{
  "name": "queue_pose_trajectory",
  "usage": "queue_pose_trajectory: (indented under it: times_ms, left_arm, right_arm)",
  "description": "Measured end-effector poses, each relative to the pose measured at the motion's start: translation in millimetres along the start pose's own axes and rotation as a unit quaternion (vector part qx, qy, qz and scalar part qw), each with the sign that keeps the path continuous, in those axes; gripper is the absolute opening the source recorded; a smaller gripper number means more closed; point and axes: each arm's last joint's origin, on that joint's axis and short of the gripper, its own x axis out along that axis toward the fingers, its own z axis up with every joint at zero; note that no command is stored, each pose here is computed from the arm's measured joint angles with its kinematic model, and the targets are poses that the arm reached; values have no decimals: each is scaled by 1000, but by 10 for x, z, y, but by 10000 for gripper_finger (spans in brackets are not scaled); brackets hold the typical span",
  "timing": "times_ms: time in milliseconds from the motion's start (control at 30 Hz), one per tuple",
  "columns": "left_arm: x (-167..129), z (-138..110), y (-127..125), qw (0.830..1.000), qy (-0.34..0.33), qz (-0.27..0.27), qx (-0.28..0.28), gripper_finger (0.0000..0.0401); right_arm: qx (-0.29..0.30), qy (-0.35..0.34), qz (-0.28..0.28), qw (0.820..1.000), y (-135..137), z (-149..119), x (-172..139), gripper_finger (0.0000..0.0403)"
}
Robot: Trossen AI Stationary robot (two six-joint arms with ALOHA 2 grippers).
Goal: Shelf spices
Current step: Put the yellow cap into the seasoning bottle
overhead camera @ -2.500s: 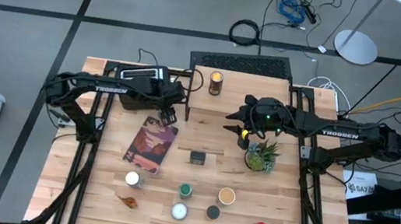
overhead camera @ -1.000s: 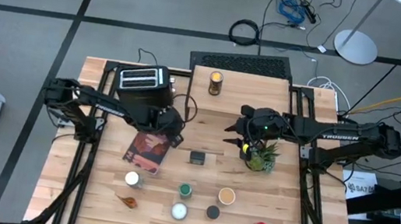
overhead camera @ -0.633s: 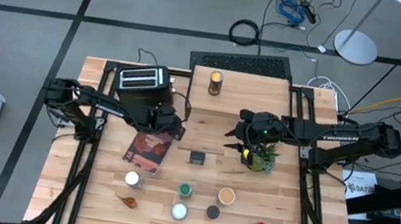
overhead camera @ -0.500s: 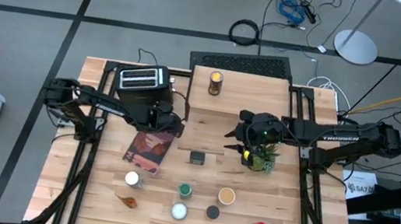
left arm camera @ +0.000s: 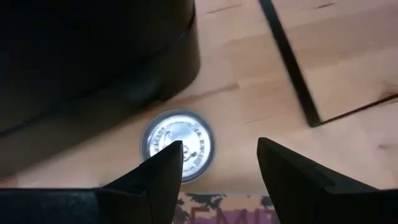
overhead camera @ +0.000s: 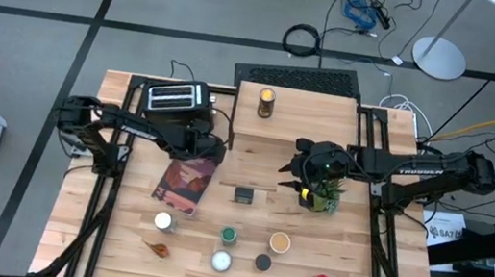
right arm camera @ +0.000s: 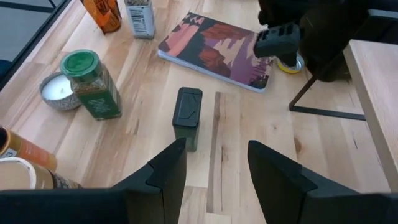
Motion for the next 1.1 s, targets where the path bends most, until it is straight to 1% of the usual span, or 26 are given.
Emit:
queue_pose_trajectory:
  times_ms: [167, 267, 400, 467, 533, 833, 900, 1100]
  left_arm:
    - [188, -89, -18, 999, 42, 14, 10, 215]
    - [267, -131, -35, 999, 44, 22, 16, 215]
    - [298, -145, -43, 998, 43, 27, 22, 208]
    - [298, -144, -45, 998, 42, 27, 25, 191]
    - [294, -139, -51, 998, 41, 22, 37, 165]
    - [320, -99, -46, 998, 32, 19, 57, 20]
    - [318, -100, -47, 997, 33, 18, 61, 9]
    - [298, -103, -55, 997, 41, 8, 70, 4]
  right_arm:
    - [0, 2, 7, 1000, 45, -1, 2, 157]
    - [-2, 3, 10, 1000, 62, -2, 2, 157]
    - [-3, 5, 12, 1000, 75, -5, 3, 157]
    - [-3, 6, 12, 1000, 75, -6, 3, 157]
    - [-3, 6, 12, 1000, 75, -6, 3, 157]
    - [-1, 6, 12, 1000, 75, -7, 3, 157]
    - [0, 6, 12, 1000, 75, -7, 3, 157]
    - [1, 6, 12, 1000, 75, -7, 3, 157]
